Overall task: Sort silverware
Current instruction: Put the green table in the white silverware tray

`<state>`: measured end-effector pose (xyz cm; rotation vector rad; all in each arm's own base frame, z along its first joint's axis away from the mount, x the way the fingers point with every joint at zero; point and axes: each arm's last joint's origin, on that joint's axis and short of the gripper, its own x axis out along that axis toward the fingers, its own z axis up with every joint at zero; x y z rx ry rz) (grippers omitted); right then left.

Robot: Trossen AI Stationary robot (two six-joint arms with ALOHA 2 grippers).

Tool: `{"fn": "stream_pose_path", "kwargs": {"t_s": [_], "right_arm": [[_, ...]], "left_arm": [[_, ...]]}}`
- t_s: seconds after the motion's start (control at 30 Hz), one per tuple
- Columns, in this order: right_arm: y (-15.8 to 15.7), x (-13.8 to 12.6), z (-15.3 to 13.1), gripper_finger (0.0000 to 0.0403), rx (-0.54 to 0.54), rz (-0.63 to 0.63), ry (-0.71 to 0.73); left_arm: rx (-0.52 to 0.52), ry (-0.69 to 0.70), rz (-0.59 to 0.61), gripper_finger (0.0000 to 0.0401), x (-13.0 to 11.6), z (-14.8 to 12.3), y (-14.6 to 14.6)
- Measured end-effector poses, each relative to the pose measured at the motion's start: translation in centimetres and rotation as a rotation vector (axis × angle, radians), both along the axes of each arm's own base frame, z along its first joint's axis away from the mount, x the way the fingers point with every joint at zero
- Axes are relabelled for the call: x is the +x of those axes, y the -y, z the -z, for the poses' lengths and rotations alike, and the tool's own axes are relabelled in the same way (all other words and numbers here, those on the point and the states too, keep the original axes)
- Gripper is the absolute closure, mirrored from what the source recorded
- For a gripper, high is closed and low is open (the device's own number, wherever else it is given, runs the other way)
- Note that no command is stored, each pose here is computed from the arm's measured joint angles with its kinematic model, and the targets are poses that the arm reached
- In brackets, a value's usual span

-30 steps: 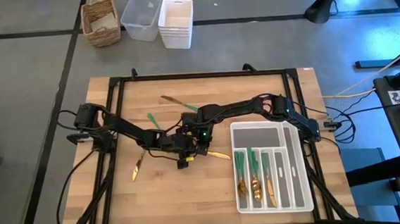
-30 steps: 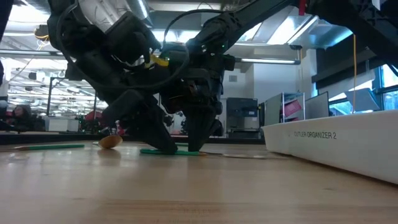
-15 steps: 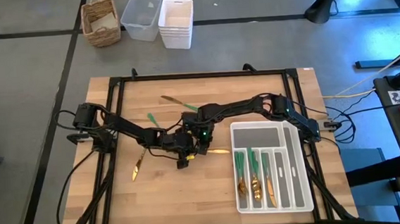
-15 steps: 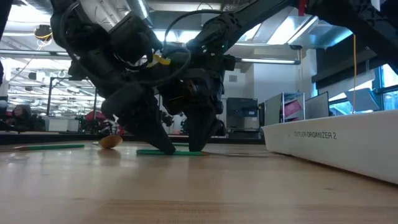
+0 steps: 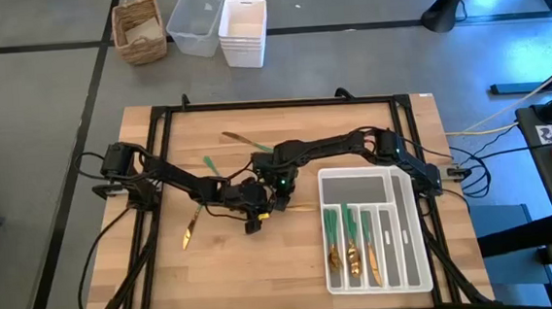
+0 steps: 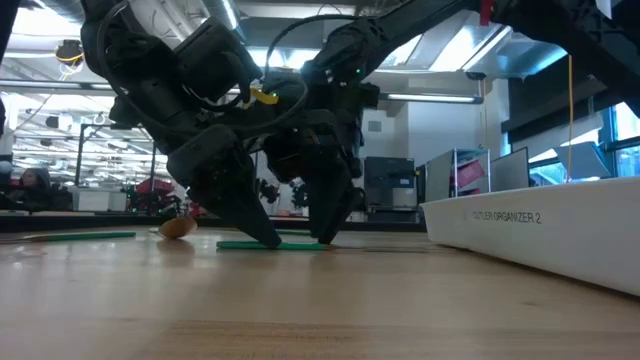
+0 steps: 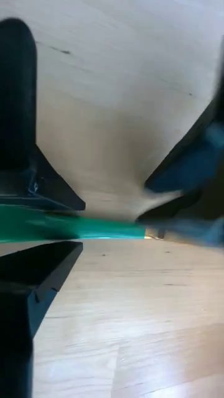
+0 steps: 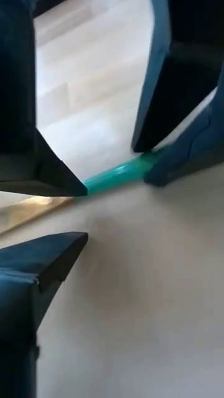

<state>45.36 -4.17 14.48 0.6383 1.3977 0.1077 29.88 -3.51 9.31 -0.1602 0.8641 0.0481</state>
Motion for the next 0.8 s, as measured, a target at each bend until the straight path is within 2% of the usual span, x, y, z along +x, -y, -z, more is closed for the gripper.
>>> {"fn": "stream_pose_path", "kwargs": {"t_s": [0.1, 0.3, 0.57, 0.8], "right_arm": [[0.3, 0.1, -1.6, 0.03, -0.035, -0.031, 0.024], [0.5, 0.0, -3.1, 0.0301, -0.11, -0.05, -0.032], [0.8, 0.0, -6.9, 0.0301, -0.21, -0.062, -0.045], [1.3, -0.6, -11.0, 0.0301, -0.385, -0.089, -0.073]], "left_arm": [[0.001, 0.001, 0.003, 0.0303, 0.0, 0.0, 0.0], [-0.001, 0.037, 0.01, 0.0279, 0.2, -0.2, 0.1], [0.07, 0.083, 0.033, 0.0272, 1.7, -1.3, 0.2], [0.074, 0.146, 0.022, 0.0272, 3.1, -2.7, 0.3]]}}
